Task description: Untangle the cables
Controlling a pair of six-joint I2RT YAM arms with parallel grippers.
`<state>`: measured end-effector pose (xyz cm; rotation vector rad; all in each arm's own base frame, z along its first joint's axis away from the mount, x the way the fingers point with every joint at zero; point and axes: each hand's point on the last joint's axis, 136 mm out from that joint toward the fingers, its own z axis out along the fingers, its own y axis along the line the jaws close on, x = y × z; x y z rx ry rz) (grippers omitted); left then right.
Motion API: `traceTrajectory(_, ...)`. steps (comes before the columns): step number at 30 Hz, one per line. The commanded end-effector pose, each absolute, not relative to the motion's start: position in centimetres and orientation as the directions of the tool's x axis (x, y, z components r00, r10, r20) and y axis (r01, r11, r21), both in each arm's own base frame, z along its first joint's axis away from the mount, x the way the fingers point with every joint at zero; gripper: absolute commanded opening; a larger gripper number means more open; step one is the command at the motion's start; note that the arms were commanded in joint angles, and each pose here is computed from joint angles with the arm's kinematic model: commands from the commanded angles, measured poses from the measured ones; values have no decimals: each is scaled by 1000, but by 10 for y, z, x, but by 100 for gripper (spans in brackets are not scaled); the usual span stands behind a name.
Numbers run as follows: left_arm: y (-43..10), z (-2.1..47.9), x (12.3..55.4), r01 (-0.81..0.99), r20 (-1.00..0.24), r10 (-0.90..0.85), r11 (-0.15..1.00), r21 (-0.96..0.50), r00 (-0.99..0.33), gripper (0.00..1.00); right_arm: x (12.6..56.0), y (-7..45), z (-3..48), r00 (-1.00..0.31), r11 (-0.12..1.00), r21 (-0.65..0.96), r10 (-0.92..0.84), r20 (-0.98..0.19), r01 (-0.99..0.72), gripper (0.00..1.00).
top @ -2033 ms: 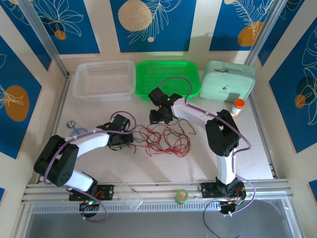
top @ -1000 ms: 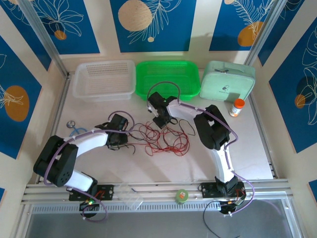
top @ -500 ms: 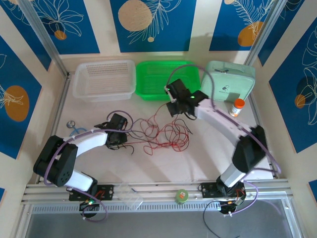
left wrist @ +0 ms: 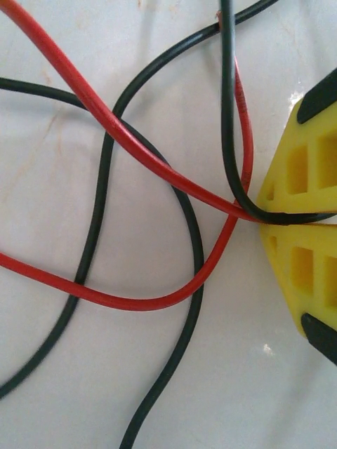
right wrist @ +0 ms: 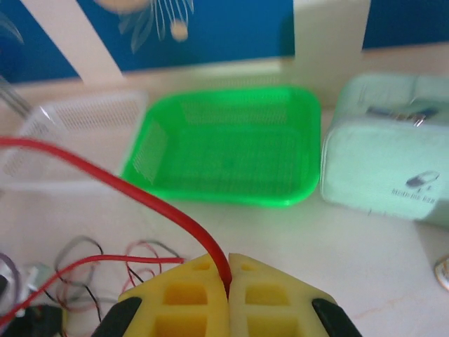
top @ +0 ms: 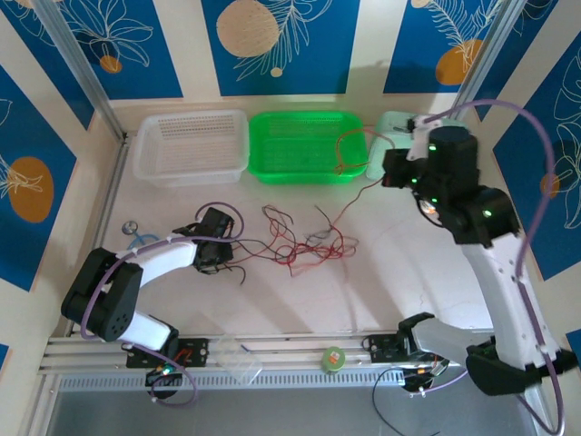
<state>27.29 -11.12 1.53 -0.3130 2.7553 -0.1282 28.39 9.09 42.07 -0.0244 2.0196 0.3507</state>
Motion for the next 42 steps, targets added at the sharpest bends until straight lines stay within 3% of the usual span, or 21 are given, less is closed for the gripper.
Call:
traceTrajectory(1, -82, -13, 256, -270, -283, -263, 963, -15, -922, 10, 266, 87, 450, -432, 927, 313, 200, -880, -208, 0)
traceTrajectory(11, -80, 3, 262, -267, -316, -257, 964, -11, -913, 10, 254, 81, 515, -343, 866, 401, 295, -892, -299, 0)
traceTrajectory(22, -80, -3, 262, -277, -305, -264, 961, -1, -915, 10, 244, 60, 634, -92, 831, 417, 414, -906, -368, 0)
traceTrajectory(28, -79, -7, 258, -281, -298, -269, 960, -4, -916, 10, 252, 44, 677, 4, 774, 479, 528, -850, -414, 0)
traceTrajectory(38, -78, 5, 260, -277, -320, -263, 961, -4, -910, 10, 282, 20, 717, 22, 601, 606, 719, -695, -521, 0)
traceTrajectory(40, -79, 12, 261, -271, -326, -257, 963, -3, -910, 14, 282, 18, 725, 40, 591, 602, 730, -682, -537, 0)
traceTrajectory(42, -84, 27, 264, -248, -348, -238, 969, -15, -907, 26, 280, 19, 730, 42, 584, 600, 734, -677, -547, 0)
